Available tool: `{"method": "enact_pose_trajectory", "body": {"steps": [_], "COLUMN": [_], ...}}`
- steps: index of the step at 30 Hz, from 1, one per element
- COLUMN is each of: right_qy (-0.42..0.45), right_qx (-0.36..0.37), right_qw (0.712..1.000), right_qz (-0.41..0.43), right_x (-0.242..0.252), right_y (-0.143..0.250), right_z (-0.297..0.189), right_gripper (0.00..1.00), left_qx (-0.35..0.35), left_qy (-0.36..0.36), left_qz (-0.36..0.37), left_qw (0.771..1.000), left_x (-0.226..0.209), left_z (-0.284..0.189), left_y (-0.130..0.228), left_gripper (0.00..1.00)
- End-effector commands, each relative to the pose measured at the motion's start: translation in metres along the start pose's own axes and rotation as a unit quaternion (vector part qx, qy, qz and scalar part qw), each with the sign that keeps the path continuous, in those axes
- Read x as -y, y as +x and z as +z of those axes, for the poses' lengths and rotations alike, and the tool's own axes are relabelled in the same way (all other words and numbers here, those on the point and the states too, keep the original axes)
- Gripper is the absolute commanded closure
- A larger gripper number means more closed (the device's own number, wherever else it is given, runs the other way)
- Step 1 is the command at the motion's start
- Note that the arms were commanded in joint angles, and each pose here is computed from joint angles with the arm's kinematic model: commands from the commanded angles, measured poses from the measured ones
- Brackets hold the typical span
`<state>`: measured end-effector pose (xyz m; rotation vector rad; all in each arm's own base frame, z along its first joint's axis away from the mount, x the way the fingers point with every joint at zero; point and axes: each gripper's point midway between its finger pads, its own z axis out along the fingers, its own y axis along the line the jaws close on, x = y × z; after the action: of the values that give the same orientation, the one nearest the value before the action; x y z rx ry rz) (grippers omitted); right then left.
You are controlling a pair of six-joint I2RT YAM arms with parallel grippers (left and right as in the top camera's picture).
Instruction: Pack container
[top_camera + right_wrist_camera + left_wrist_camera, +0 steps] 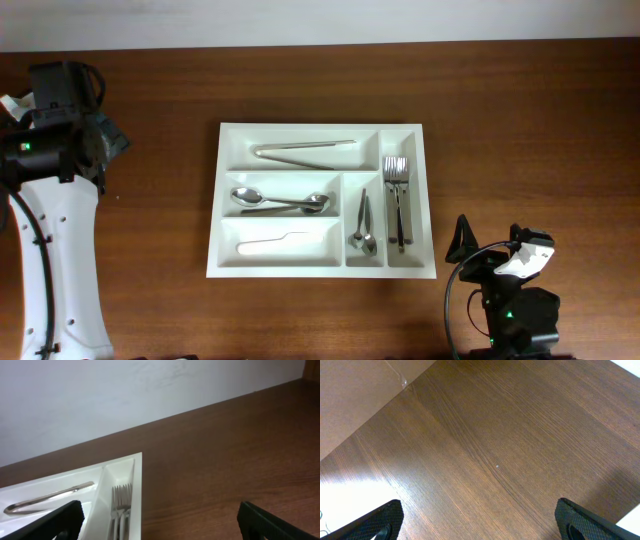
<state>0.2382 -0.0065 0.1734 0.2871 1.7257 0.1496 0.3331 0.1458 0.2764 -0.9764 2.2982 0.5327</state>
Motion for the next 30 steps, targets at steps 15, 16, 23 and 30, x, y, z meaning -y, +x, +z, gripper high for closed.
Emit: {"method": "enact_pose_trajectory", "body": {"steps": [15, 16, 23, 30], "right_qy": [0.006, 0.008, 0.006, 0.007], "right_qx": [0.016, 0.009, 0.013, 0.013], "right_qw": [1.0, 1.0, 1.0, 1.0], "right_qz": [0.007, 0.006, 0.006, 0.006], "right_x": [0.007, 0.009, 0.009, 0.009], "right_y": [0.01, 0.017, 0.019, 0.019], "right_z": [0.0, 0.002, 0.005, 0.005], "right_gripper": [0.01, 0.01, 0.01, 0.01], "left_qx": [-0.001, -0.001, -0.001, -0.001], "left_qy": [0.0, 0.0, 0.0, 0.0], "left_qz": [-0.001, -0.001, -0.001, -0.001], "left_qw": [1.0, 1.0, 1.0, 1.0], "left_x": [-0.001, -0.001, -0.001, -0.001], "left_z": [0.0, 0.0, 0.0, 0.0], "left_y": [0.0, 0.0, 0.0, 0.0], "left_gripper": [0.01, 0.01, 0.01, 0.01]}}
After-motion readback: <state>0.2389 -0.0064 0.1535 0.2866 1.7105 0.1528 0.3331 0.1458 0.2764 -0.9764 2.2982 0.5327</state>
